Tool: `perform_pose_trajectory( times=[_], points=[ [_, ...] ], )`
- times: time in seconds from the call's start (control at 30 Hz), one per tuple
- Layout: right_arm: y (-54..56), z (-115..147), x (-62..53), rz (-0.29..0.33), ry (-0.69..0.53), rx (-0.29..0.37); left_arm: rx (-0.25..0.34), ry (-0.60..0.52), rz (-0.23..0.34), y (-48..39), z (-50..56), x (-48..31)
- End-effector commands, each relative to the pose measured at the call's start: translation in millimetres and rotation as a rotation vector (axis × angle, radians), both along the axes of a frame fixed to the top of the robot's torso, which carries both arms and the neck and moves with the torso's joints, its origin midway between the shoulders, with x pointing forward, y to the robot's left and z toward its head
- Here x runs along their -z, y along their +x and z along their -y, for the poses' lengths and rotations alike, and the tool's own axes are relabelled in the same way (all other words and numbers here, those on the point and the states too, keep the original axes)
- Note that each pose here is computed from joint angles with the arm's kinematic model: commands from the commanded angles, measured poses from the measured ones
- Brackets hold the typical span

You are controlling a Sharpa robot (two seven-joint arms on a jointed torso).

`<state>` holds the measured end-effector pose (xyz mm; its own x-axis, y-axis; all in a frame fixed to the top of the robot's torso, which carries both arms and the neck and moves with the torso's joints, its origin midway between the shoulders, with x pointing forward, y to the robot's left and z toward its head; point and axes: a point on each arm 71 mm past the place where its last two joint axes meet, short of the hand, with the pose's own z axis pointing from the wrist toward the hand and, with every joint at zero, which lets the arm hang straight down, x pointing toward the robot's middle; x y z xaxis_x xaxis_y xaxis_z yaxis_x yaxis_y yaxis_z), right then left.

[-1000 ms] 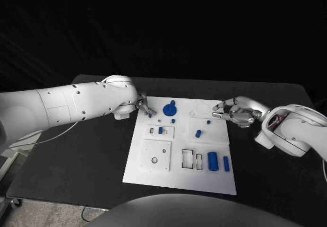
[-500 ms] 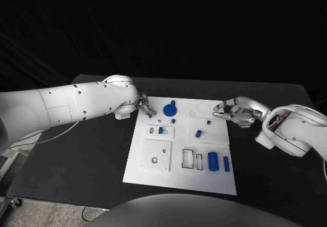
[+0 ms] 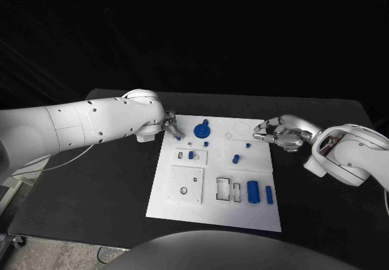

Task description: Assemble the parts on the task board

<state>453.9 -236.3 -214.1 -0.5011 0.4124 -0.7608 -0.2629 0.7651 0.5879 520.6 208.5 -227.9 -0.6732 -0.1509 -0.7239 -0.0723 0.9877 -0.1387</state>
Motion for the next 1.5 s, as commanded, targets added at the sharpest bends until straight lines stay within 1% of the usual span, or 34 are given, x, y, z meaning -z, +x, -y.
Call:
perform_pose_trajectory(
  times=[0.03,0.2,0.4,0.57,0.73,0.9,0.97,1.03,1.1,1.27,1.5],
  points=[
    [-0.4,0,1.1,-0.009,-0.007,-0.007,0.018,0.005,-0.018,-1.2,2.4,1.1],
    [0.0,0,1.3,-0.010,-0.008,-0.006,0.017,0.003,-0.015,-1.2,2.9,1.0],
    [0.1,0,1.3,-0.009,-0.008,-0.006,0.008,-0.016,0.010,-1.3,2.8,-0.4],
    [-0.1,0,1.3,-0.010,-0.008,-0.005,0.000,-0.030,0.019,-5.1,1.1,-2.3],
    [-0.3,2,1.4,-0.012,-0.011,-0.002,0.001,-0.041,0.013,-13.0,-2.1,-8.7],
    [-0.1,1,1.8,-0.017,-0.014,-0.001,0.014,-0.057,-0.011,-21.8,-4.3,-21.0],
    [0.0,0,1.9,-0.017,-0.014,-0.002,0.022,-0.063,-0.020,-25.6,-3.9,-24.6],
    [0.1,0,2.1,-0.018,-0.015,-0.003,0.031,-0.066,-0.027,-28.7,-2.7,-26.6],
    [0.4,-1,2.2,-0.018,-0.015,-0.003,0.042,-0.065,-0.038,-32.0,-0.9,-26.3],
    [0.7,-1,2.5,-0.018,-0.015,-0.004,0.057,-0.062,-0.053,-36.7,3.3,-24.3],
    [-0.2,0,4.2,-0.022,-0.015,-0.002,0.065,-0.058,-0.061,-42.1,7.8,-15.9]
  ],
)
